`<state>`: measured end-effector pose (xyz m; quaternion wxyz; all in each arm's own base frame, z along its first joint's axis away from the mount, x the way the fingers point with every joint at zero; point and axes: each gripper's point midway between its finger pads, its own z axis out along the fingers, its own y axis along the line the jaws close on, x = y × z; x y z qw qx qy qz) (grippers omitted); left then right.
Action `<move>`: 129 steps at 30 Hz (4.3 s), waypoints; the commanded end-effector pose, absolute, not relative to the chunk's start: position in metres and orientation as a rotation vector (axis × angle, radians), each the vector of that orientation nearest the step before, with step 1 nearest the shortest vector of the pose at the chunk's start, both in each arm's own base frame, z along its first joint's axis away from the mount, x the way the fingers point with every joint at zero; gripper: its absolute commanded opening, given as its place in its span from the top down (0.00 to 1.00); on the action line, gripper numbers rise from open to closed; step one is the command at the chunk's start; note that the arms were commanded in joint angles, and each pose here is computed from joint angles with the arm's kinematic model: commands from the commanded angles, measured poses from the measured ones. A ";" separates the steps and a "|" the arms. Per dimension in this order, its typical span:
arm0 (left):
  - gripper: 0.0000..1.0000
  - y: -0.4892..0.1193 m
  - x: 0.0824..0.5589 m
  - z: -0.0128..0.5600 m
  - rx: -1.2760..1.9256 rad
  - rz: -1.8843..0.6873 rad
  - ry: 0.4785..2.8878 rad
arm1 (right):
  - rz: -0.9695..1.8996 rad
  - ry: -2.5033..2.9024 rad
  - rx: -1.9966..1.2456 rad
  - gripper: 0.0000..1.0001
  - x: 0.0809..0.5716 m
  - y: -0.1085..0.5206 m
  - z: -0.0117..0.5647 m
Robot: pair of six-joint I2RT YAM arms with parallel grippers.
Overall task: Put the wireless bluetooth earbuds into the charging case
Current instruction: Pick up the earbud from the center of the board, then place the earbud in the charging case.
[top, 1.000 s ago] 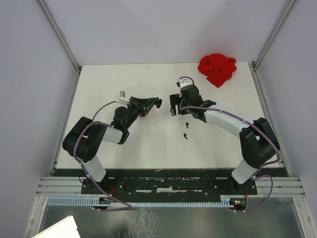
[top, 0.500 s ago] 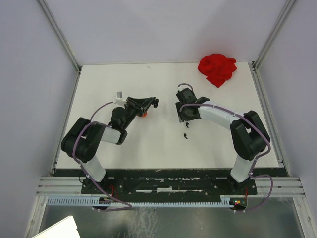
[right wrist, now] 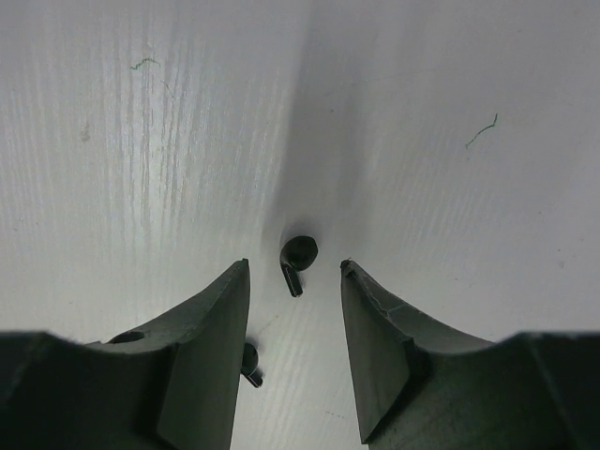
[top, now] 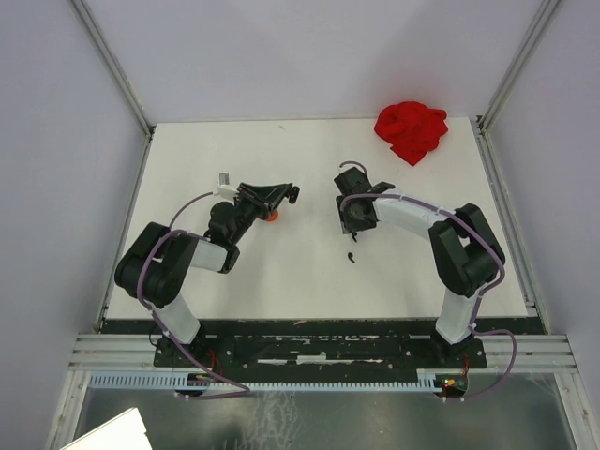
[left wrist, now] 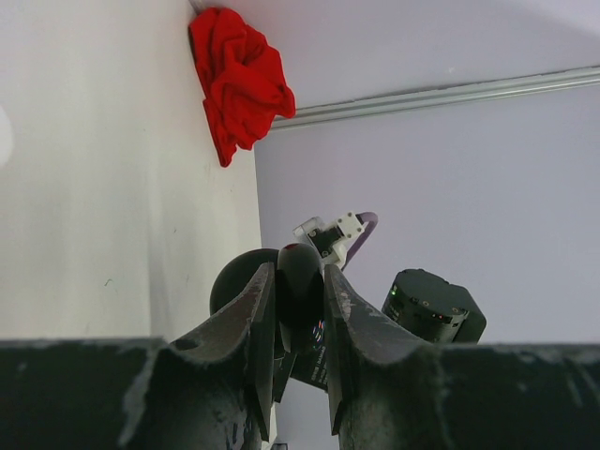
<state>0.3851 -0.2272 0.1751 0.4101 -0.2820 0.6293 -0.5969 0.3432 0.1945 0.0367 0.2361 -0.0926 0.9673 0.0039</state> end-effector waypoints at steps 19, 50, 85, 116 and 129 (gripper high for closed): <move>0.97 -0.227 0.380 0.204 -0.659 -1.572 1.497 | 0.102 2.673 -0.206 0.51 0.360 0.202 0.034; 0.97 -0.226 0.381 0.202 -0.665 -1.568 1.500 | 0.125 2.735 -0.190 0.64 0.352 0.195 0.016; 0.97 -0.242 0.383 0.189 -0.687 -1.630 1.554 | 0.587 1.847 -0.266 0.99 0.412 0.252 0.225; 0.97 -0.261 0.377 0.200 -0.701 -1.805 1.479 | 0.871 1.215 -0.419 0.99 0.369 0.296 0.264; 0.97 -0.262 0.377 0.202 -0.697 -1.815 1.475 | 0.915 1.200 -0.466 0.99 0.361 0.310 0.252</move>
